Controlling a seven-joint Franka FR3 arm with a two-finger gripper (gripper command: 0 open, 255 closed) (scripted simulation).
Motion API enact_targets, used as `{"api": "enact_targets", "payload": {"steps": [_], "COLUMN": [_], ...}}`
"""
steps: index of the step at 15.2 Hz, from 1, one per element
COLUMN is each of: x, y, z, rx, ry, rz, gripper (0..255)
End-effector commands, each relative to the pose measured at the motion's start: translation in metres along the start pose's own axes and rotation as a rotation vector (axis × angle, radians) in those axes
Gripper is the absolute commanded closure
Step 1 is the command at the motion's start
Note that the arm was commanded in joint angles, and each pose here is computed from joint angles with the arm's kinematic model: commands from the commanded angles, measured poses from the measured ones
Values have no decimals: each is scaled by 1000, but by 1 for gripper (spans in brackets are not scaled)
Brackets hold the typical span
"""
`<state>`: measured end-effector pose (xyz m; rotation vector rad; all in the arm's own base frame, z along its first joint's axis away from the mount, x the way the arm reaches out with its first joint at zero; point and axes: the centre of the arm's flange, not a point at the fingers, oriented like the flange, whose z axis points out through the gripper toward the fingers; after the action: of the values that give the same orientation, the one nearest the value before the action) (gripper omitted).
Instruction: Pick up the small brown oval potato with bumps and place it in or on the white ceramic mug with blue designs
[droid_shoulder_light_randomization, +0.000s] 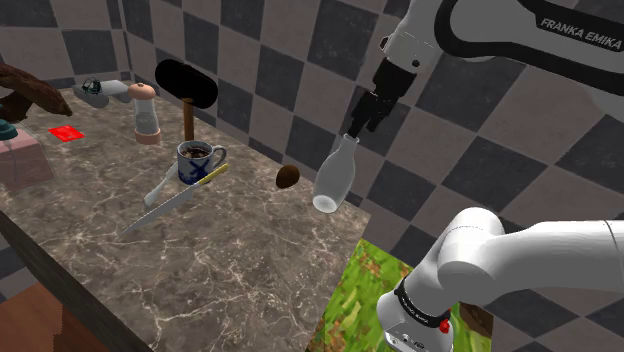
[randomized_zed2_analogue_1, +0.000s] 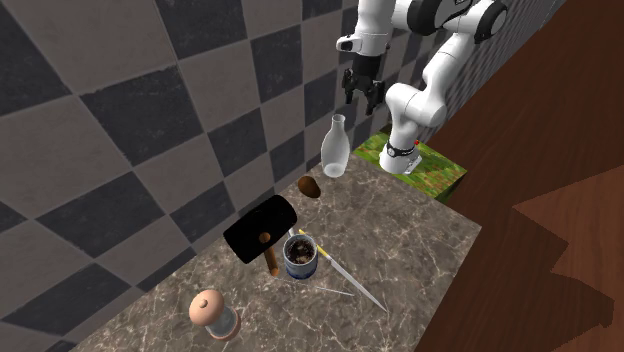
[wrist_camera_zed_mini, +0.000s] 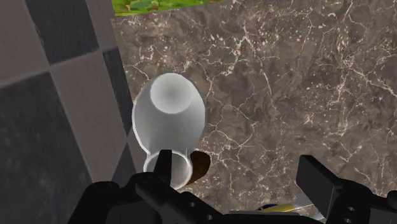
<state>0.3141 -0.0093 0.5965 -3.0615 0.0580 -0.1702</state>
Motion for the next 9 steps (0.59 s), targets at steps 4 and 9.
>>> {"api": "enact_targets", "payload": {"steps": [4,9], "x": [12,41], "y": [-24,-54], "z": [33,91], "rx": [-48,-129], "ry": [21,56], "rz": [162,433], "gripper": [0,0]}}
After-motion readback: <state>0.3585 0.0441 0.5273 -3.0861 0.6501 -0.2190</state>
